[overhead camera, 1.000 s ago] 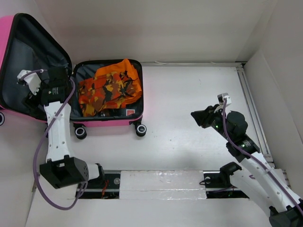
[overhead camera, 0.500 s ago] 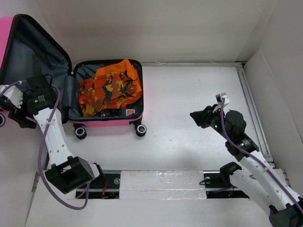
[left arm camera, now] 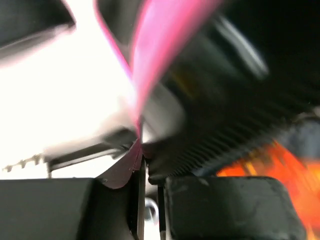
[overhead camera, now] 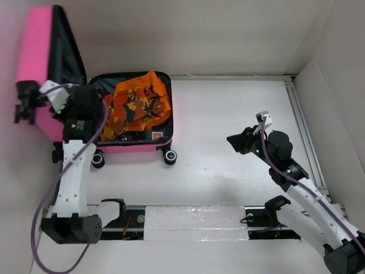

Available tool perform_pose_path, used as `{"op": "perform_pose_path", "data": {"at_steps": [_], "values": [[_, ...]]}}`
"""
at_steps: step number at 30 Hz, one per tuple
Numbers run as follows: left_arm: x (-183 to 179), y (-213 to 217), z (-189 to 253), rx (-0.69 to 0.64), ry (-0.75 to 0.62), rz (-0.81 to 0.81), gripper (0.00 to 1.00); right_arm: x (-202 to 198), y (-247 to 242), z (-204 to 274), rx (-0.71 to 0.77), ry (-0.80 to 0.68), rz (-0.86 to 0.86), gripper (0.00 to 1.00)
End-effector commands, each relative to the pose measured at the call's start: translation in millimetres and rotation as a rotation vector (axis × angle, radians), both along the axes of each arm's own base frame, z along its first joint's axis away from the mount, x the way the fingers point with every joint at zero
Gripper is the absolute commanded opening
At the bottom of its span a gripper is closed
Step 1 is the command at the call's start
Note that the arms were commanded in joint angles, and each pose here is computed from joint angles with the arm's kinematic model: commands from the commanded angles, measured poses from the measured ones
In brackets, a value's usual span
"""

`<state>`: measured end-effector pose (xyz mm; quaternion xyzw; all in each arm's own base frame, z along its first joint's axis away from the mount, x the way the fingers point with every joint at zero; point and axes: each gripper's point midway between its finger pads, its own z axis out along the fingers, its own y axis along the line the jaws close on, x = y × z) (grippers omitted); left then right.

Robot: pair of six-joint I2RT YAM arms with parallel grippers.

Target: Pack the luggage

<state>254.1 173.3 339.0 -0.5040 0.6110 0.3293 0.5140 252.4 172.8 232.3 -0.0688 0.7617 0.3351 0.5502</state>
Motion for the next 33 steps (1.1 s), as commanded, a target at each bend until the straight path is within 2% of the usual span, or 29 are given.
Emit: {"op": "perform_pose_path", "data": {"at_steps": [1,5,6,8,9,10,12,14,16,17,18,19,21,23,24,26,30,32,33], "values": [[14.8,-71.3,23.9,0.026,-0.105,-0.270,0.00,5.6,5.7,2.7,0.008,-0.022,0.010,0.32],[25.9,-132.6,3.5,-0.052,-0.090,-0.608,0.00,12.1,9.1,-0.2,0.011,-0.005,0.009,0.32],[33.8,-161.2,-2.9,-0.111,-0.087,-0.788,0.00,14.6,9.0,-4.7,0.011,0.015,-0.002,0.32],[32.5,-190.2,8.3,-0.099,-0.146,-1.007,0.02,17.9,8.8,-4.9,0.007,0.019,-0.011,0.32],[30.9,-201.4,6.0,-0.090,-0.130,-1.091,0.10,21.7,9.4,-2.6,0.016,0.021,-0.022,0.32],[28.4,-229.8,2.3,-0.114,-0.119,-1.263,0.24,23.8,8.6,-5.4,0.011,0.028,-0.031,0.32],[25.6,-254.7,-5.2,-0.121,-0.071,-1.423,0.24,27.5,11.2,-4.9,0.027,0.043,-0.035,0.32],[20.8,-283.9,-12.1,-0.144,-0.027,-1.607,0.40,29.4,17.1,3.3,0.029,0.033,-0.027,0.32],[15.2,-300.0,-15.3,-0.163,-0.003,-1.713,0.51,31.1,20.4,6.4,0.035,0.036,-0.030,0.32],[8.4,-316.6,-24.2,-0.190,0.036,-1.830,0.57,32.1,23.2,7.4,0.032,0.036,-0.031,0.32],[3.8,-325.9,-30.4,-0.216,0.061,-1.895,0.83,32.1,25.4,14.2,0.046,0.029,-0.033,0.32],[-6.3,-337.7,-41.9,-0.268,0.111,-1.973,0.99,33.7,27.5,14.7,0.043,0.031,-0.036,0.34],[-31.6,-379.5,-57.4,-0.341,0.209,-2.154,1.00,38.2,28.9,24.6,0.045,0.012,-0.059,0.35],[-42.4,-401.5,-54.7,-0.366,0.230,-2.236,1.00,41.2,33.8,23.9,0.036,0.024,-0.058,0.35],[-52.8,-416.0,-55.3,-0.415,0.231,-2.326,1.00,41.9,35.6,24.2,0.029,0.029,-0.062,0.37],[-61.0,-430.1,-26.7,-0.409,0.110,-2.448,1.00,46.5,33.7,32.3,0.030,0.020,-0.085,0.38],[-56.9,-437.2,26.2,-0.299,-0.089,-2.492,1.00,52.5,28.2,30.6,0.011,0.019,-0.126,0.39],[-35.4,-435.0,49.4,-0.255,-0.170,-2.383,1.00,56.6,26.4,32.7,0.002,0.011,-0.142,0.39],[-21.9,-432.3,74.4,-0.235,-0.252,-2.303,1.00,59.7,28.3,30.3,-0.004,0.020,-0.142,0.35]]}}
